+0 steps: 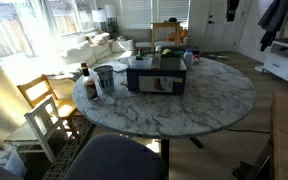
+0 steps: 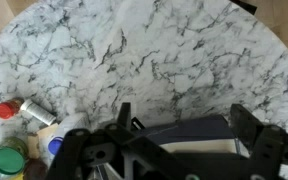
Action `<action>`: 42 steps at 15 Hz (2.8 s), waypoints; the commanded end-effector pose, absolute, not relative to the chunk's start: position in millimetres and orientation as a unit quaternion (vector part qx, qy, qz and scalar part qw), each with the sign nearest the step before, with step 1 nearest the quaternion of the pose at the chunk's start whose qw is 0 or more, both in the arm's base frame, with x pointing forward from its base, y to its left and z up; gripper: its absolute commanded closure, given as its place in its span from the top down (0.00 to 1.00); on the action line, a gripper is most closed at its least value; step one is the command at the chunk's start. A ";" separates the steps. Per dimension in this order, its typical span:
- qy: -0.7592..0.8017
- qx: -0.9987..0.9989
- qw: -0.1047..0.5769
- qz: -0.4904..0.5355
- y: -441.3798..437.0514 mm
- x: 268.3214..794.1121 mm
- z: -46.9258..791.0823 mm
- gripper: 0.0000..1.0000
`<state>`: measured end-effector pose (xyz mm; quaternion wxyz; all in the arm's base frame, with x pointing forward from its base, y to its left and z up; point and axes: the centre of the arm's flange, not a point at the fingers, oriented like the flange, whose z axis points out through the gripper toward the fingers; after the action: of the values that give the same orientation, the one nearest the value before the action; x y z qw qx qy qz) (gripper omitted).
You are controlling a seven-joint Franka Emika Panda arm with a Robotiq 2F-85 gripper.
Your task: Remove the clear case from the box and put it on the table
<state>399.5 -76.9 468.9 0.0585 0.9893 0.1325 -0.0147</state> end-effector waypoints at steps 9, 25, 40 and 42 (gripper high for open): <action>0.132 0.989 0.059 -0.015 -76.9 399.5 468.9 1.00; -0.142 0.986 -0.080 -0.043 -110.2 562.9 418.8 1.00; -0.308 0.946 -0.077 -0.064 -72.9 627.6 361.8 1.00; -0.321 0.941 -0.088 -0.063 -71.4 642.1 346.4 1.00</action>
<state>614.1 -70.9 371.2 -0.0736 0.9507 -0.2955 -0.0594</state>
